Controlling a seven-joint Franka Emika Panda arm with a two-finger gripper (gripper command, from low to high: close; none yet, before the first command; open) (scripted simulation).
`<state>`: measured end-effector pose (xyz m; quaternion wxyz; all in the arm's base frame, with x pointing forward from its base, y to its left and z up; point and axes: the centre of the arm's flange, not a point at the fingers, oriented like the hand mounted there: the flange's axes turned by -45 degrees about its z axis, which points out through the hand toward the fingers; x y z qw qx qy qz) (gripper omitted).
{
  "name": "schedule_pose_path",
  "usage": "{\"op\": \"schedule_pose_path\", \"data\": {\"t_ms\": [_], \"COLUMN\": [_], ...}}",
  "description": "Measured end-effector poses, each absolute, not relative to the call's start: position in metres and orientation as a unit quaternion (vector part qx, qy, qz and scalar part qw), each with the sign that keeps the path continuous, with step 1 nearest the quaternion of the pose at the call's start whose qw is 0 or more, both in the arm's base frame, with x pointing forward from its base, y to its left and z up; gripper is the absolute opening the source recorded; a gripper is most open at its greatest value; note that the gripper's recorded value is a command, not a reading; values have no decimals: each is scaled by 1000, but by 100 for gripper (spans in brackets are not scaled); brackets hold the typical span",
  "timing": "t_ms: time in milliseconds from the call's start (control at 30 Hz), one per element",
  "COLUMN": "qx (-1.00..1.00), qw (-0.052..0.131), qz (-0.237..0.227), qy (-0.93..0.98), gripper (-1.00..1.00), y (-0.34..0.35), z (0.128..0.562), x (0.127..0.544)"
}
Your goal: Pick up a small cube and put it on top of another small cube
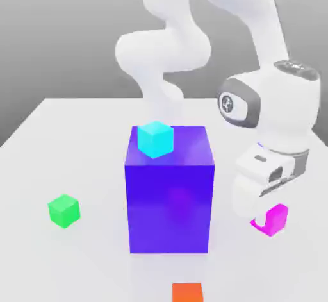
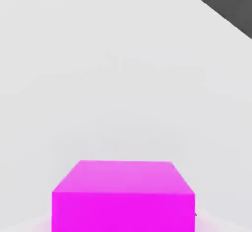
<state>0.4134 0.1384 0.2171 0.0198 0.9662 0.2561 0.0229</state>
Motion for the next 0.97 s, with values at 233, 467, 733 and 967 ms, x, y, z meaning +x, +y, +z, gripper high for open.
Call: {"op": "schedule_pose_path", "data": {"t_ms": [233, 467, 733, 967], "qx": [995, 997, 975, 975], "qw": [35, 39, 0, 0], "qz": [22, 14, 0, 0], "qy": [93, -71, -220, -222], "gripper": [-100, -100, -100, 100], "y": [-35, -187, -237, -236], "z": [233, 248, 218, 182], "x": [434, 378, 274, 272]}}
